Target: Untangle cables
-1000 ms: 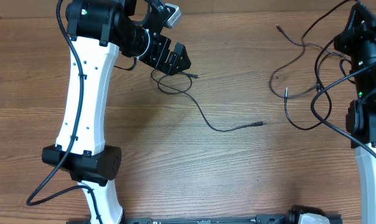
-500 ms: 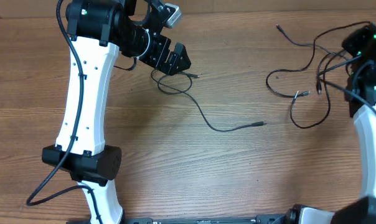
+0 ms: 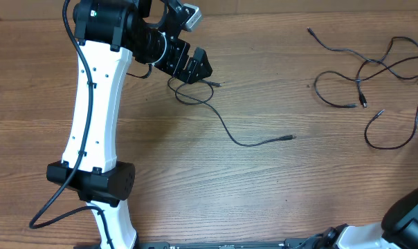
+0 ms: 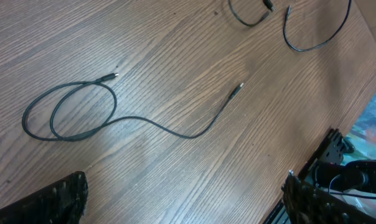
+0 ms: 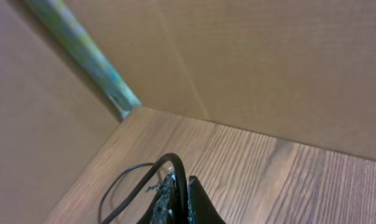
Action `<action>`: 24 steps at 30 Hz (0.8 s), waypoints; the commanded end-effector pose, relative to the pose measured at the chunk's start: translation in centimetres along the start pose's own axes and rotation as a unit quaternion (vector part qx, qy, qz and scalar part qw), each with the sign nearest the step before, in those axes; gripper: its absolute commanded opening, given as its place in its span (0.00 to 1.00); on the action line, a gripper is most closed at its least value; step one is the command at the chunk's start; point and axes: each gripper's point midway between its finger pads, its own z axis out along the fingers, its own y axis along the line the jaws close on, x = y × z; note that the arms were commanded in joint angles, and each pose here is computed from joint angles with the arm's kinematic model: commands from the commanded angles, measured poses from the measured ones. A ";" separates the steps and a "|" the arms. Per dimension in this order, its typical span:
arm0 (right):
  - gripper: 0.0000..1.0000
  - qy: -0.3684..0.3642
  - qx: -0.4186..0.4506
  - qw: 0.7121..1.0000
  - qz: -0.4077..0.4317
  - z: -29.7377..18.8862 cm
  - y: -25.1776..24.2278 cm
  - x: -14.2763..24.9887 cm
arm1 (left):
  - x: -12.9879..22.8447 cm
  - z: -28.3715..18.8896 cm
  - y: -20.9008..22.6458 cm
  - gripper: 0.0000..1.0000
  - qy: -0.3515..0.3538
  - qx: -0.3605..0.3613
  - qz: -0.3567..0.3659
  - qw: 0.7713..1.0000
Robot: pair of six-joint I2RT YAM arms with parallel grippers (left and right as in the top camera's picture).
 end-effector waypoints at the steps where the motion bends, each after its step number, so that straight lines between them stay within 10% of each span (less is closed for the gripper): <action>1: 0.05 0.010 0.012 1.000 0.004 1.8 -1.5 0.9 | 0.0 0.2 0.2 1.00 0.001 0.007 0.007 1.000; 15: 1.00 0.044 0.045 0.998 0.009 3.1 -5.2 2.3 | 0.0 0.3 0.2 0.99 0.001 0.007 0.007 1.000; 24: 1.00 0.163 -0.139 0.975 -0.065 -0.8 0.7 5.8 | 0.0 0.2 0.2 1.00 0.001 0.007 0.007 1.000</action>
